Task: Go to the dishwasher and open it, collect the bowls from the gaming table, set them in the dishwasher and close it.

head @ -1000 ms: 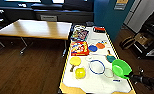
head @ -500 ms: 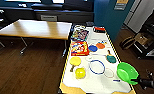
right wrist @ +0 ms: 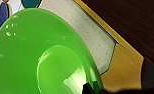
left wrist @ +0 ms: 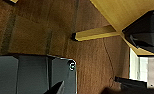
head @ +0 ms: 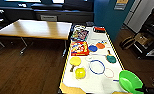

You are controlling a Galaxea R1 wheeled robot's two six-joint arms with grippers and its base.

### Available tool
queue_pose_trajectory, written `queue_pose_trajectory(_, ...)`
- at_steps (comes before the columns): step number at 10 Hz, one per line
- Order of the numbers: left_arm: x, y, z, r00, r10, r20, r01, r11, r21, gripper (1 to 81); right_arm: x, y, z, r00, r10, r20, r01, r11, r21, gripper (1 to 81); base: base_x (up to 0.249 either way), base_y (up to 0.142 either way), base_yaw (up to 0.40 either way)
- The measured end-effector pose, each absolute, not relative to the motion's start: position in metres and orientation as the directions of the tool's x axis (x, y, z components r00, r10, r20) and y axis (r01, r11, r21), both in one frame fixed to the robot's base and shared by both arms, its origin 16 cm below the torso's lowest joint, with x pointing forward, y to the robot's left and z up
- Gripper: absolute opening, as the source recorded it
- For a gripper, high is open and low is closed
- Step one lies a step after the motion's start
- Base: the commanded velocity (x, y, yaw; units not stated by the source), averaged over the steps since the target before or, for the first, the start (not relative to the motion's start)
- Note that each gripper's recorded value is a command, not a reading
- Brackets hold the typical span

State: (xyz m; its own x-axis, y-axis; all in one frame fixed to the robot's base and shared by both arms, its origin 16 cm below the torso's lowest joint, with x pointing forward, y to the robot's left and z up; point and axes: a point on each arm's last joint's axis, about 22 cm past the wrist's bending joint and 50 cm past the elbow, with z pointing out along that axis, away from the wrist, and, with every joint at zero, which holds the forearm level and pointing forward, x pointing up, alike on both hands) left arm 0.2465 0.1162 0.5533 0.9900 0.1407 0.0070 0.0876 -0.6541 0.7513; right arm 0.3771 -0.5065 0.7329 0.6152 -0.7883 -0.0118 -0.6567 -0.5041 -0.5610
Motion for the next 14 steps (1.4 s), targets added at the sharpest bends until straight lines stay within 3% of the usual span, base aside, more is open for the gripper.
queue_pose_trajectory(2,0.281,0.116,0.575,0.99,0.133,0.053,0.044,-0.636,0.771,81.1,0.353,-0.509,0.727,0.626,-0.779,-0.026,-0.668,-0.519,-0.533,1.0,0.0,0.0,0.0)
queue_pose_trajectory(5,0.334,0.141,0.597,0.982,0.138,0.129,-0.01,-0.646,0.763,81.1,0.321,-0.509,0.712,0.639,-0.767,-0.049,-0.683,-0.538,-0.494,1.0,0.0,0.0,0.0)
queue_pose_trajectory(12,0.381,0.189,0.63,0.974,0.139,0.181,-0.04,-0.676,0.735,81.1,0.314,-0.478,0.683,0.654,-0.75,-0.097,-0.686,-0.533,-0.495,1.0,0.0,0.0,0.0)
queue_pose_trajectory(14,0.371,0.196,0.632,0.983,0.103,0.152,-0.041,-0.685,0.728,81.1,0.308,-0.481,0.677,0.648,-0.755,-0.097,-0.695,-0.534,-0.482,1.0,0.0,0.0,0.0)
